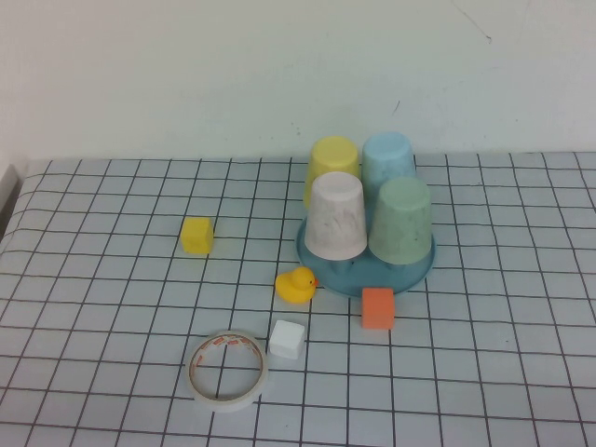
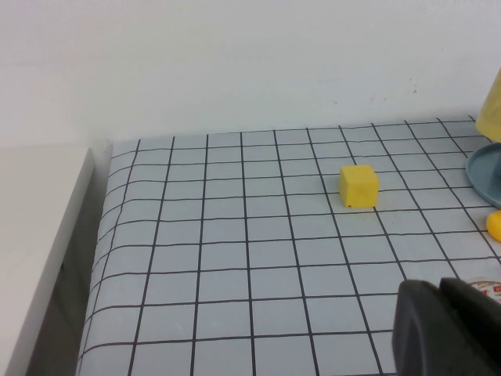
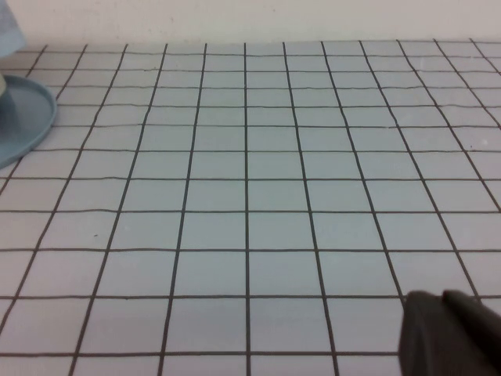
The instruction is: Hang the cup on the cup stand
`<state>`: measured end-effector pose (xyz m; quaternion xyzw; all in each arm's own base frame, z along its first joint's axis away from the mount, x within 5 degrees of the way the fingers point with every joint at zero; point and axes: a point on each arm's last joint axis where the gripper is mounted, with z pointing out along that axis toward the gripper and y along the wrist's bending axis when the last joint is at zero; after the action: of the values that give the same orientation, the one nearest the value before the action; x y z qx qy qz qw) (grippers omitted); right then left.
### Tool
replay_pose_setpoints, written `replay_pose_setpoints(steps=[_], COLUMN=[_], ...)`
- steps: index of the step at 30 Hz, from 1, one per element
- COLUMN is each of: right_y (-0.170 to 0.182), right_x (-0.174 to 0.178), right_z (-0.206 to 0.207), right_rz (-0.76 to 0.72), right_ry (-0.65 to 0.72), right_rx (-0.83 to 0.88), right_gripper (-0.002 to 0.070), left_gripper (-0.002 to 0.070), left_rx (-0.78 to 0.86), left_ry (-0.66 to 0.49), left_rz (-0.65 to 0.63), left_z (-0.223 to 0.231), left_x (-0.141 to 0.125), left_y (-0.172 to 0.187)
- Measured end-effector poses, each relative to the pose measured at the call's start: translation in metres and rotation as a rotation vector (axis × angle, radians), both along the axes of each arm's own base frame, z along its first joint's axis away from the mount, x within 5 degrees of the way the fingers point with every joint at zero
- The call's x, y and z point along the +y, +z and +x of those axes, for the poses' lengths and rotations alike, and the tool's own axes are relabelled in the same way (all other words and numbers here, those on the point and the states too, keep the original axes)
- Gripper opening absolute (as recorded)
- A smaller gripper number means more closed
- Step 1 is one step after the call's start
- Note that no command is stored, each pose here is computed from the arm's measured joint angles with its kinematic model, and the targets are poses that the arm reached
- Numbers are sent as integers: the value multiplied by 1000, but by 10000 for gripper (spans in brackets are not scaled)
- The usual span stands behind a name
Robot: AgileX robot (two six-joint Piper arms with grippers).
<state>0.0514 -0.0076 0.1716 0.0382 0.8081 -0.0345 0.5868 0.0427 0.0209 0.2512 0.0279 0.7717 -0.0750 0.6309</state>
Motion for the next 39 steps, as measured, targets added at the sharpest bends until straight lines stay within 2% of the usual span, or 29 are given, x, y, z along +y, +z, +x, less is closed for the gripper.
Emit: replay_pose_setpoints(steps=[32, 35, 39], right_y=[0, 0, 0], right_x=[0, 0, 0], right_z=[0, 0, 0], right_rz=[0, 0, 0], right_ry=[-1, -1, -1], right_rx=[0, 2, 1], right_gripper=[0, 0, 0], left_gripper=[-1, -1, -1], left_rx=[3, 45, 15], left_ry=[6, -39, -122], left_rz=[26, 7, 89], left_z=[2, 3, 4], left_x=[0, -6, -14], left_y=[-5, -15, -21])
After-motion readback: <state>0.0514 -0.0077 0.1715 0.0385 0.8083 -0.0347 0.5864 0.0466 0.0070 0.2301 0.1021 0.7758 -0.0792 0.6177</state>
